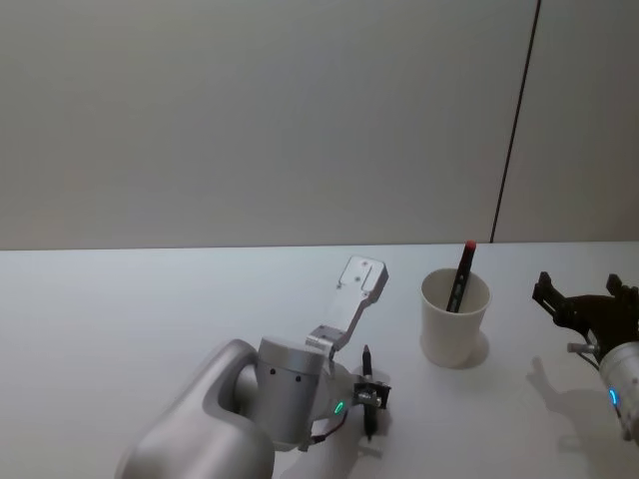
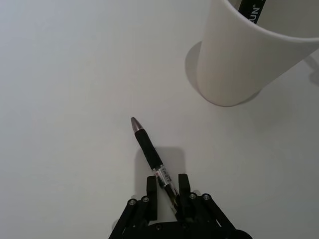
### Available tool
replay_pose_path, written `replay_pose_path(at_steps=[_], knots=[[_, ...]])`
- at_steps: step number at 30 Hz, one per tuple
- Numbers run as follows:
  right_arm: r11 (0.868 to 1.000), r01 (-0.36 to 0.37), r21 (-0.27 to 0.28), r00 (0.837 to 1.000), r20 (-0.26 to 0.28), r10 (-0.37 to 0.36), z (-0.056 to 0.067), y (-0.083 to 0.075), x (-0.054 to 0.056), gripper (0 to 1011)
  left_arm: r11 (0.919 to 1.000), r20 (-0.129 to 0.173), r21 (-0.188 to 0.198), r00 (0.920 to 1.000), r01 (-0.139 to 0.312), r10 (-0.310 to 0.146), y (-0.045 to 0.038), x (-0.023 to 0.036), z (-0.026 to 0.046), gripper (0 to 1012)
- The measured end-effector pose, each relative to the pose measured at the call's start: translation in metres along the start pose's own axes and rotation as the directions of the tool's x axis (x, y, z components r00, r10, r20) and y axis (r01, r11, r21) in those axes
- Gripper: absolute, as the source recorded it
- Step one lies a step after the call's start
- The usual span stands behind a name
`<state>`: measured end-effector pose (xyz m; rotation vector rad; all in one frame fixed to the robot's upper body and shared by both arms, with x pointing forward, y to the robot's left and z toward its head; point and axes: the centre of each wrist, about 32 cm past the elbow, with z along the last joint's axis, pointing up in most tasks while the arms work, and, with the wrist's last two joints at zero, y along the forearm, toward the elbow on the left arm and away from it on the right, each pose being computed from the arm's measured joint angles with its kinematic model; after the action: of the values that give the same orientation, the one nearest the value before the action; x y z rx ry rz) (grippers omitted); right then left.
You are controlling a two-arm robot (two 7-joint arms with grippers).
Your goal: Place the pen into the pen holder.
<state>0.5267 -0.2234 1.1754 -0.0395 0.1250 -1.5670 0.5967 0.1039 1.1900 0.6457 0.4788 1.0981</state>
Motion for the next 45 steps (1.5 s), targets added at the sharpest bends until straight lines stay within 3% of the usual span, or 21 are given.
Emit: replay_pose_path(at_steps=[4, 6, 24, 31, 36, 45], knots=[[1.0, 0.0, 0.0, 1.0, 0.0, 0.0, 0.0, 0.0, 0.0, 1001, 0.9999, 0.008, 0.007, 0.9999, -0.009, 0.009, -0.0013, -0.0002, 0.0015, 170], [1.0, 0.0, 0.0, 1.0, 0.0, 0.0, 0.0, 0.0, 0.0, 1001, 0.9999, 0.01, 0.008, 0.9999, -0.01, 0.01, -0.0015, -0.0003, 0.0019, 140], [1.0, 0.0, 0.0, 1.0, 0.0, 0.0, 0.0, 0.0, 0.0, 1001, 0.9993, 0.025, 0.005, 0.999, -0.036, 0.036, -0.0012, -0.0004, 0.0018, 129], [1.0, 0.0, 0.0, 1.0, 0.0, 0.0, 0.0, 0.0, 0.0, 1001, 0.9968, 0.049, -0.038, 0.9962, -0.07, 0.072, 0.0061, 0.0003, 0.0027, 129], [1.0, 0.0, 0.0, 1.0, 0.0, 0.0, 0.0, 0.0, 0.0, 1001, 0.9909, 0.078, -0.086, 0.9908, -0.104, 0.111, 0.0161, 0.0009, 0.0058, 129], [1.0, 0.0, 0.0, 1.0, 0.0, 0.0, 0.0, 0.0, 0.0, 1001, 0.9716, 0.134, -0.181, 0.975, -0.152, 0.178, 0.0369, 0.0009, 0.0136, 129]])
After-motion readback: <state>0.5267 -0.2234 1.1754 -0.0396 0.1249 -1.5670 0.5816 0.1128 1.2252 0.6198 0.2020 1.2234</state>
